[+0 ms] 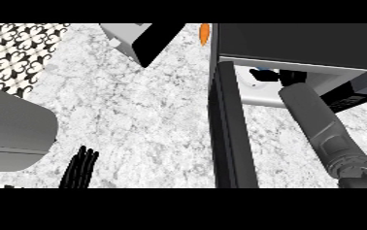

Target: Pick up the milk, place it into the microwave and close the microwave

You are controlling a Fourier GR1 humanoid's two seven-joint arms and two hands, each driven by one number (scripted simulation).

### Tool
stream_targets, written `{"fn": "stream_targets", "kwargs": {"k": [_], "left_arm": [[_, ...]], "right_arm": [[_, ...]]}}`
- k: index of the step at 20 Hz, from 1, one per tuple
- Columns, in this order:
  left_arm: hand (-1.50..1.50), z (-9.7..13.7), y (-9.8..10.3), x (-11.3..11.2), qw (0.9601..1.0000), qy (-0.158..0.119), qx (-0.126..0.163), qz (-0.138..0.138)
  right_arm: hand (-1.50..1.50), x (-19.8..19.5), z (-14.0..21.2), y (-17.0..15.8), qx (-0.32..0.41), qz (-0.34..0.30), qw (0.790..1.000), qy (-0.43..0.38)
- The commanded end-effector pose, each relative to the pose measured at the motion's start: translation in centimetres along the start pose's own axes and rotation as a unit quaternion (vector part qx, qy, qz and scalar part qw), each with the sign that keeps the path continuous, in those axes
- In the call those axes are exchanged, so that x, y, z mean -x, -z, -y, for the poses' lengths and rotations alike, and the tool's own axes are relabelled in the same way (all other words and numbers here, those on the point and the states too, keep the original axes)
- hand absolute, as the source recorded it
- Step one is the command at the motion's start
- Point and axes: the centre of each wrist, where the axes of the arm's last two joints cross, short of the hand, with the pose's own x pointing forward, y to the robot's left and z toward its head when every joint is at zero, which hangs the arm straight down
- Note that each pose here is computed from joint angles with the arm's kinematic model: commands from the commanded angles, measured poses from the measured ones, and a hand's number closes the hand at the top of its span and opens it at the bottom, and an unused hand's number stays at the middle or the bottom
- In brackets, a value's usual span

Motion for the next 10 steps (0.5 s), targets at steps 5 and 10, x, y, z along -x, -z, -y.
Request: {"fn": "stream_targets", "kwargs": {"k": [5, 10], "left_arm": [[-1.50, 1.0, 0.1, -0.1, 0.9999, -0.006, 0.011, 0.005], [-1.50, 1.2, 0.4, -0.3, 0.9993, -0.024, 0.024, 0.015]], "right_arm": [[-1.50, -0.1, 0.0, 0.1, -0.058, 0.028, 0.996, 0.067], [-1.50, -0.1, -0.4, -0.3, -0.052, 0.035, 0.991, 0.120]]}}
